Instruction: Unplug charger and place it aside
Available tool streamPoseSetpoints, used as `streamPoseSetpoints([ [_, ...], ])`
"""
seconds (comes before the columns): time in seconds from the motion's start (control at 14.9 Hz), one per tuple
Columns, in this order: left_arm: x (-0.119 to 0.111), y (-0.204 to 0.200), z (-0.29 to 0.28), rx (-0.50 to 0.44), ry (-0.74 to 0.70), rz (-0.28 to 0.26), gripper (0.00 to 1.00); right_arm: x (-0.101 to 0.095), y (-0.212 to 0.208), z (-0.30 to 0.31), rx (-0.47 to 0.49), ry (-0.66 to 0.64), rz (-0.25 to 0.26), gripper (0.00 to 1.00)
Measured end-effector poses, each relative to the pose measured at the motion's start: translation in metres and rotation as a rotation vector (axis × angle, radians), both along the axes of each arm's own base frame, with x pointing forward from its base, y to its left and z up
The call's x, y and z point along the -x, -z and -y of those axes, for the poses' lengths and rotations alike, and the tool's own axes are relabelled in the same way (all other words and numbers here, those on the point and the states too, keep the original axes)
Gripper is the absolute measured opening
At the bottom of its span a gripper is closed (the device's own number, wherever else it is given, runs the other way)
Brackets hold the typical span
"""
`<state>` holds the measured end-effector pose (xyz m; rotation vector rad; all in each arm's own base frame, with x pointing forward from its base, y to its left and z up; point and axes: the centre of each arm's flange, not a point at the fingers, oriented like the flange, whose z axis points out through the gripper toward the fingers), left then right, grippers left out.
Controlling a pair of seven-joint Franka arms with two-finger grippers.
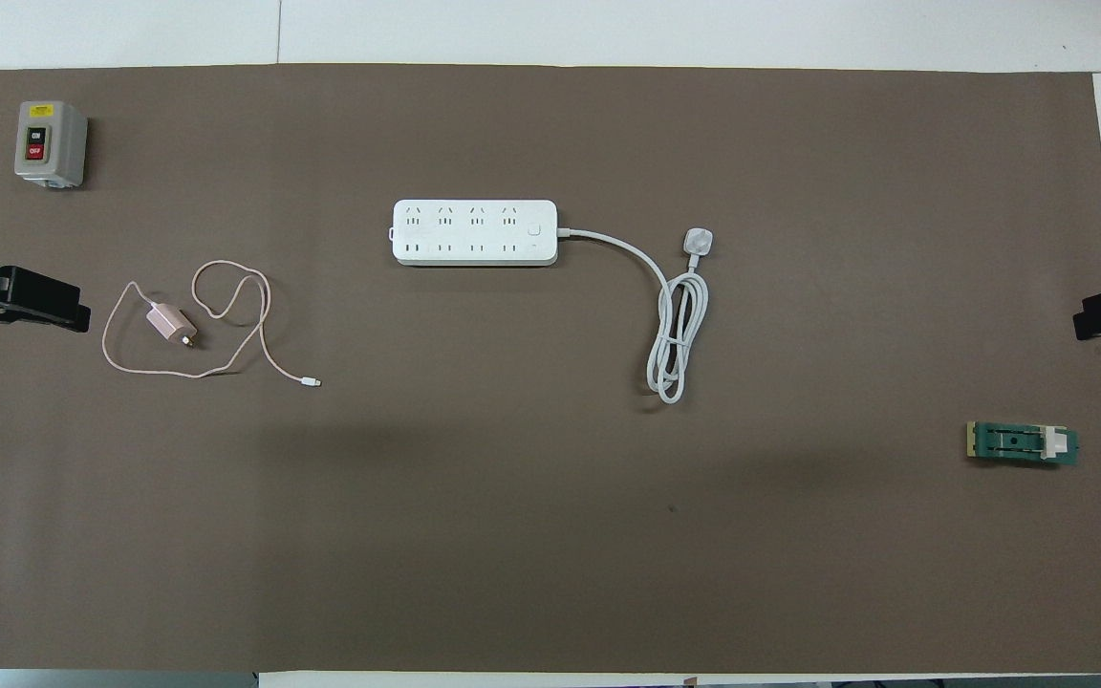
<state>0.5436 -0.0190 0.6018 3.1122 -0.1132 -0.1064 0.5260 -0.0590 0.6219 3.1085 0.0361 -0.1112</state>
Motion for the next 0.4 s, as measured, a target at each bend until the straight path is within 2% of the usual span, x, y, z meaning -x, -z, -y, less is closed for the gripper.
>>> streamPoseSetpoints([
  [0.4, -0.0011, -0.0009, 0.0000, 0.000, -0.002, 0.010, 1.00, 0.0002, 0.0001, 0.0016, -0.021, 0.008, 0.002, 1.00],
])
